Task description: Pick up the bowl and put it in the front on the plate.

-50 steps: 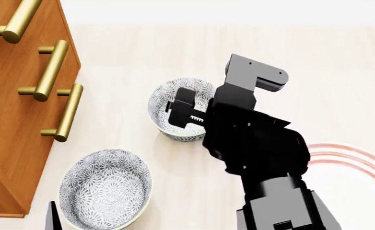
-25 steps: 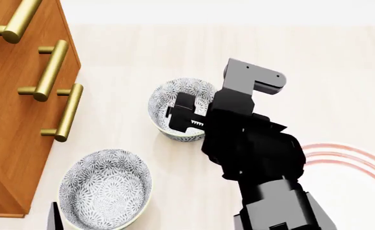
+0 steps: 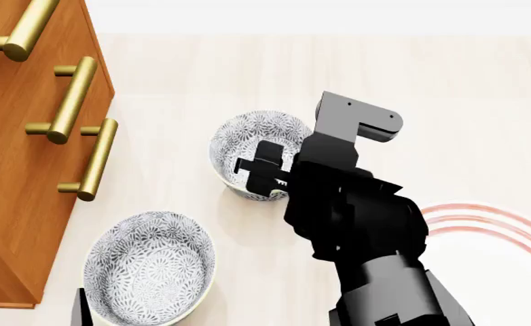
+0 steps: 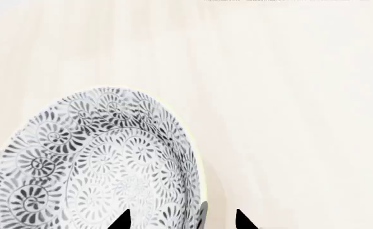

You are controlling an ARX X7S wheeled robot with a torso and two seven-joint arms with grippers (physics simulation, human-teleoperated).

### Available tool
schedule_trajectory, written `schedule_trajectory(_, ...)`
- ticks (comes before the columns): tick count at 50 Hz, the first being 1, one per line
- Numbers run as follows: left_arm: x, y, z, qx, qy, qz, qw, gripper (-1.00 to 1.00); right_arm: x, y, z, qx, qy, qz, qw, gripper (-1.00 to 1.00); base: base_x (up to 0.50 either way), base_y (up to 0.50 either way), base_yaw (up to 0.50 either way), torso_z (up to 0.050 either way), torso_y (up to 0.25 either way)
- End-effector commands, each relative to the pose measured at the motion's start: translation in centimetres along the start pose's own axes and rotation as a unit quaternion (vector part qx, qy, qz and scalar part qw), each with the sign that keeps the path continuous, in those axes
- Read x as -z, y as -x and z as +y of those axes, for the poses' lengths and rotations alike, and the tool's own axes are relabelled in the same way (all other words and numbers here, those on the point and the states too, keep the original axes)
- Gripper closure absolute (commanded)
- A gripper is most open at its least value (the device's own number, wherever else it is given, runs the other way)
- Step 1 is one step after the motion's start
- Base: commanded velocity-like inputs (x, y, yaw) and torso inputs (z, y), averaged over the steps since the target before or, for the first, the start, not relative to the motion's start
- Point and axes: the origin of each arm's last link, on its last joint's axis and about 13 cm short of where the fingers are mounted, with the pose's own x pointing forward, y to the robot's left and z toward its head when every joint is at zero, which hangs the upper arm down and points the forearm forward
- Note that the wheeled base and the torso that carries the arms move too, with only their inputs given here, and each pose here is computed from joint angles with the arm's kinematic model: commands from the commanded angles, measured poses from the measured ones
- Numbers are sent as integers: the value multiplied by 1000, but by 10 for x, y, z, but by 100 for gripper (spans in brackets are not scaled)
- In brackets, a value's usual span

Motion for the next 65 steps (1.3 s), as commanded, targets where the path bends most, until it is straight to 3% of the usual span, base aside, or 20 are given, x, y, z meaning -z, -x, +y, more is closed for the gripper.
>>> schedule_trajectory(1,0,0,0,2,-1,1,1000,-100,1,0,0,0,1,-3,1000,100,0,0,0,0,0)
schedule_trajectory(27,2,1,-1,3,1,4,1000,-100,-1,4,0,-2,13,-16,1000,100,0,0,0,0,0)
schedule_trajectory(38,1,1,-1,3,-1,3,1000,-100,-20,33,-2,15,50,-130,990,100,0,0,0,0,0)
schedule_trajectory(65,3,1,-2,5,-2,6,1000,-100,-49,67,-31,25,32,-179,983,100,0,0,0,0,0)
